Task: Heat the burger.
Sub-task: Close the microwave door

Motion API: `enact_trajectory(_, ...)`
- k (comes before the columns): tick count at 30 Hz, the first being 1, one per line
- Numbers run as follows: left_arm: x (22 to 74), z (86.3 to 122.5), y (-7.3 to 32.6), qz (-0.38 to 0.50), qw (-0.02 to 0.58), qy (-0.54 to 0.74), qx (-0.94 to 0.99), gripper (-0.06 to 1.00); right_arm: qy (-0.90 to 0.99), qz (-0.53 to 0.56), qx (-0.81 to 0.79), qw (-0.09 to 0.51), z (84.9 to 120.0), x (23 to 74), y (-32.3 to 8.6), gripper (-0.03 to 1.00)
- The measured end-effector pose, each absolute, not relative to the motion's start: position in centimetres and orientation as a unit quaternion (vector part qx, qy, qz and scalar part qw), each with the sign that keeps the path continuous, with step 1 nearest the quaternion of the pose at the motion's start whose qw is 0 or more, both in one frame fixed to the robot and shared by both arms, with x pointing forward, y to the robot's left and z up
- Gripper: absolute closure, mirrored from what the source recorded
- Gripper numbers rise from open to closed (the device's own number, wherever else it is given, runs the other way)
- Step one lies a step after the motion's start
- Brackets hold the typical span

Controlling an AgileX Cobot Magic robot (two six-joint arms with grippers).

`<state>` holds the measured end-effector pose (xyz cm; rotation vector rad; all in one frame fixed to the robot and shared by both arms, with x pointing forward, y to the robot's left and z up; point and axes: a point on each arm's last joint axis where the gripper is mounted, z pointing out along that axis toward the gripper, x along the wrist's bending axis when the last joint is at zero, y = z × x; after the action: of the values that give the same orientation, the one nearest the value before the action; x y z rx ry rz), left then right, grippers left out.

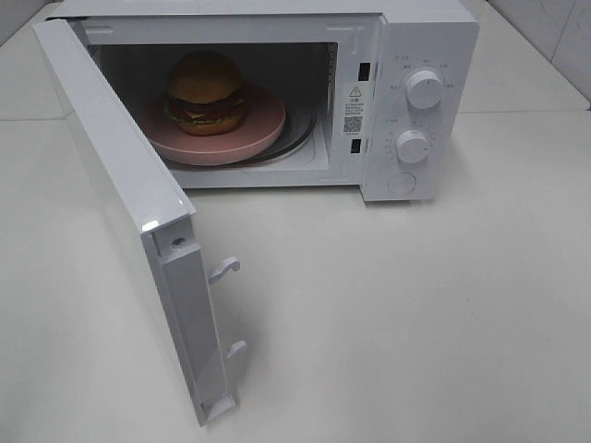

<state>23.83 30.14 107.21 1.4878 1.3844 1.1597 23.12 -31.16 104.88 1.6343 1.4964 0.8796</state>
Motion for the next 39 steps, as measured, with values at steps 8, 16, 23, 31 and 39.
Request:
enact_trajectory(8,26.3,108.2,30.2,0.460,0.394,0.542,0.583,0.59,0.583,0.343,0.637,0.370,104.9,23.1,-31.2,0.21)
enact_trajectory(16,30.5,108.8,30.4,0.470,0.404,0.533,0.576,0.94,0.583,0.343,0.637,0.370,104.9,23.1,-31.2,0.21)
enact_trajectory(23,33.9,106.9,30.4,0.496,0.434,0.512,0.551,0.94,0.583,0.343,0.637,0.370,104.9,23.1,-31.2,0.21)
enact_trajectory(31,36.4,103.9,30.6,0.510,0.450,0.505,0.531,0.94,0.583,0.343,0.637,0.370,104.9,23.1,-31.2,0.21)
enact_trajectory(39,38.5,102.1,30.7,0.504,0.449,0.514,0.530,0.94,0.583,0.343,0.637,0.370,104.9,23.1,-31.2,0.21)
